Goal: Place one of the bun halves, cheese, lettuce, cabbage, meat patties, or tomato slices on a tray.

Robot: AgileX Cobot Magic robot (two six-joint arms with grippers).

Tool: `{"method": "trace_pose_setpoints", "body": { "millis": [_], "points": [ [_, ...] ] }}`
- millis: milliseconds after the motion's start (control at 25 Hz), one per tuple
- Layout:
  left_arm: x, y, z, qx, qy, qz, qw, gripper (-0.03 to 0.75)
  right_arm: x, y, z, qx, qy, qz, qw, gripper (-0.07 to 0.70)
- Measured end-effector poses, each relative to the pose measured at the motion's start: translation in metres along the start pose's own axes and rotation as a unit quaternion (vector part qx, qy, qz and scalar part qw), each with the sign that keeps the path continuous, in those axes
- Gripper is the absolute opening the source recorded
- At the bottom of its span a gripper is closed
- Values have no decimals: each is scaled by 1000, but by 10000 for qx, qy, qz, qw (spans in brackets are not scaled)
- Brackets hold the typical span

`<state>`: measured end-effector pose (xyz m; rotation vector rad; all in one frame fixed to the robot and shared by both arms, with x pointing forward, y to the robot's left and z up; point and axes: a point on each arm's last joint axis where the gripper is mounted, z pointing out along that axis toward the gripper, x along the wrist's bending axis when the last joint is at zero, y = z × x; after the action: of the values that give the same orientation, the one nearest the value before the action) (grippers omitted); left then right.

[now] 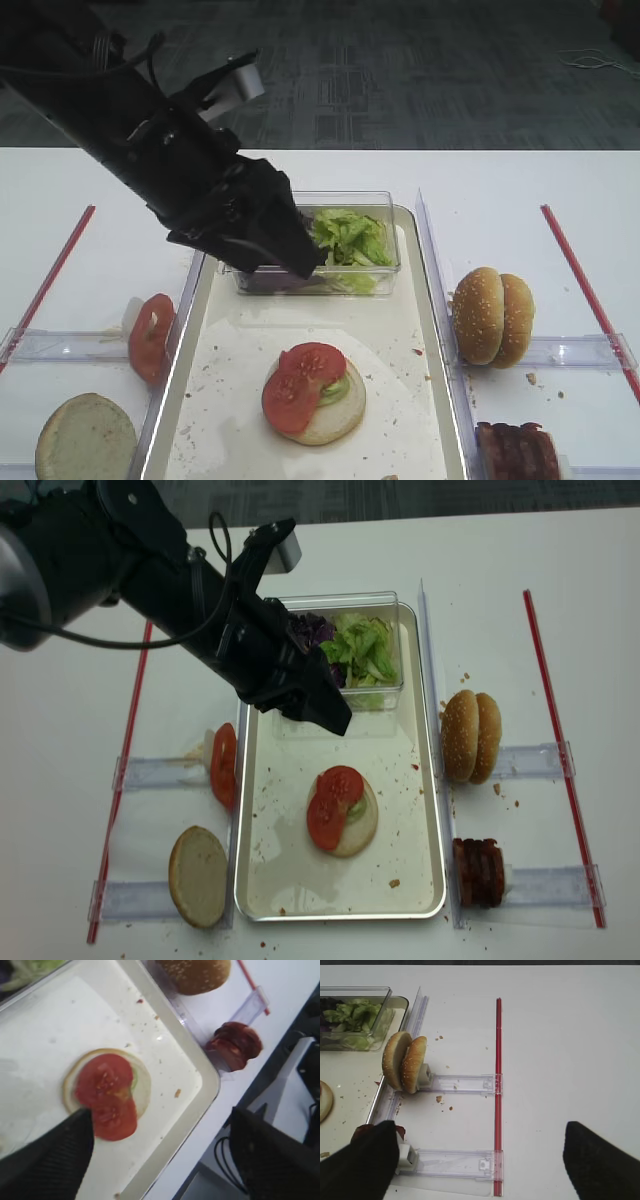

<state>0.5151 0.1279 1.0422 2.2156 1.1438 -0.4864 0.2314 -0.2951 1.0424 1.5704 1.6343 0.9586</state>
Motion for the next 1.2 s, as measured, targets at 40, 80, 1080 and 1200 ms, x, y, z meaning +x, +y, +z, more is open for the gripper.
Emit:
{"method": "trace_pose_setpoints", "body": {
  "millis": [40,80,1080,1200],
  "points": [
    [3,-1,-1,69,162,-25,9998,551,0,0,0,0,0,0,10000,689],
    [6,-3,-1,163,373,-76,9991,551,0,0,0,0,0,0,10000,689],
    [74,-24,-39,634,3117,-1491,9363,551,0,0,0,0,0,-9,10000,689],
    [100,-33,-62,468,3296,-2017,9211,551,0,0,0,0,0,-9,10000,689]
  ]
}}
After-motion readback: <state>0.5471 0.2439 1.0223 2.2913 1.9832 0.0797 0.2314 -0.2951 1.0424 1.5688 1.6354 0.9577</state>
